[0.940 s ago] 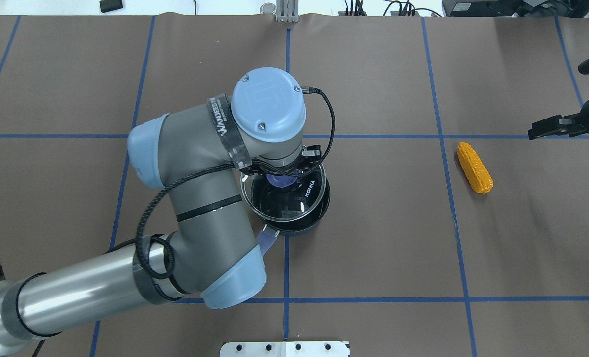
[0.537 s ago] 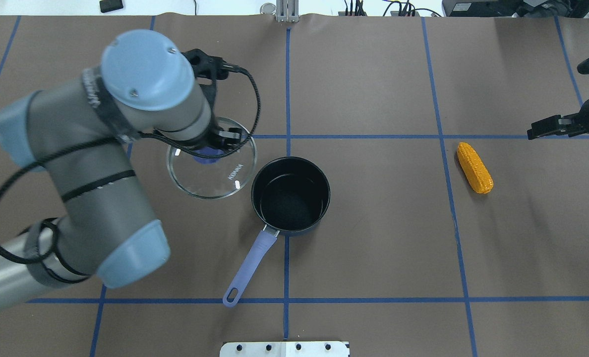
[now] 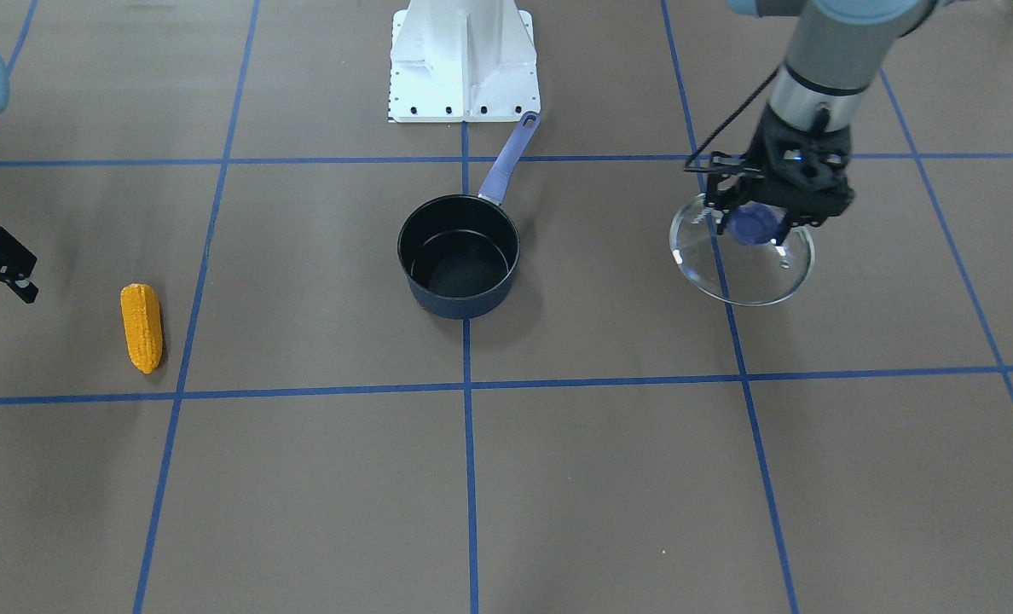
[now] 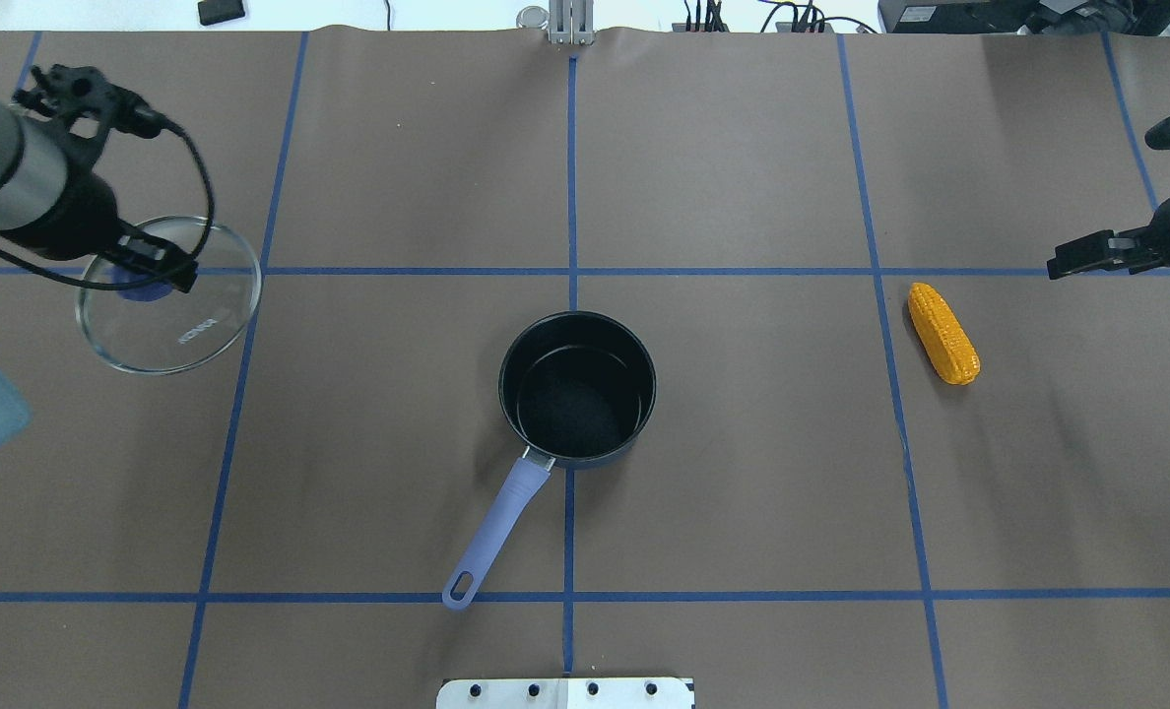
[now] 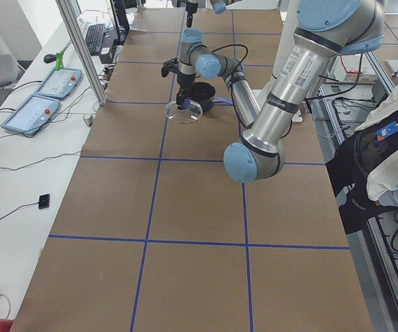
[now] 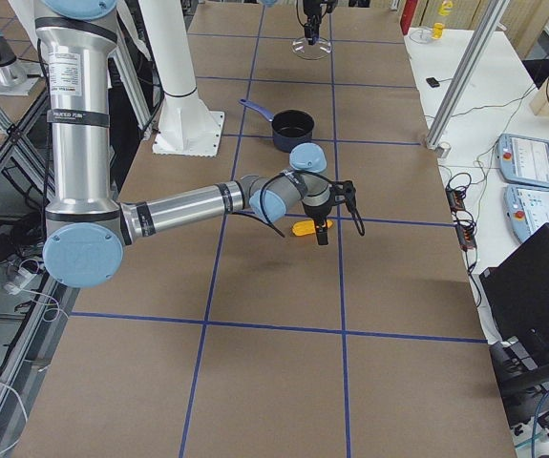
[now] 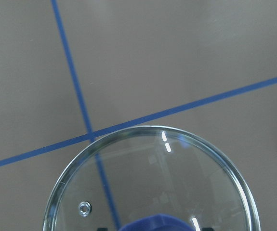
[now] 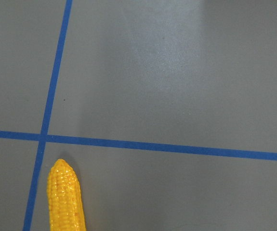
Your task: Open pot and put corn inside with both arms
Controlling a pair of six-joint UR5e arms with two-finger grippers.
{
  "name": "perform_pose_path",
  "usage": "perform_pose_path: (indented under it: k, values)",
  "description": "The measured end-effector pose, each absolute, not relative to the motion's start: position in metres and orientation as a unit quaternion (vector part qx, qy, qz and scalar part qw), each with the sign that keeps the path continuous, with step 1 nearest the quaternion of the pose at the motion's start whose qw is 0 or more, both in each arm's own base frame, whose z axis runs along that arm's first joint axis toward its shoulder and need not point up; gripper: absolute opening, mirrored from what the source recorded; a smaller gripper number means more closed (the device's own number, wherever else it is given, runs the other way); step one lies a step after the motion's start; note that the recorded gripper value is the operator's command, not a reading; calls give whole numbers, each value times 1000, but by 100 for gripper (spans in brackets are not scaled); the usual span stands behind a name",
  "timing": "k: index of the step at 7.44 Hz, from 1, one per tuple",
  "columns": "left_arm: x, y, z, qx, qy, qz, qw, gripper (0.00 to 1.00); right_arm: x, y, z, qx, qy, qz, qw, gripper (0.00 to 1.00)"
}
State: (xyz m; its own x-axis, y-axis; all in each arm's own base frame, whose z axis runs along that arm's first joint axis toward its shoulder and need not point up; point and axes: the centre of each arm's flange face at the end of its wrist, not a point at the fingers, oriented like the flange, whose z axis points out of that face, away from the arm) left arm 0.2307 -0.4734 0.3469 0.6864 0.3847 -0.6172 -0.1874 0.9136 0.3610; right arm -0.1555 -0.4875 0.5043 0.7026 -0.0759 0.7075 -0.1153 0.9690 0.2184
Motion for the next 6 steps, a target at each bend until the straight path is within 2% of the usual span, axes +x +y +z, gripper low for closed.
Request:
perform_pose_path:
  k: [3,6]
  values:
    - [194,-449,472,149,368,215,892,0,-156,-488,505,125,-384,11,915,100]
    - [193,-444,542,154,369,222,889,0,-156,-488,505,125,-382,11,915,100]
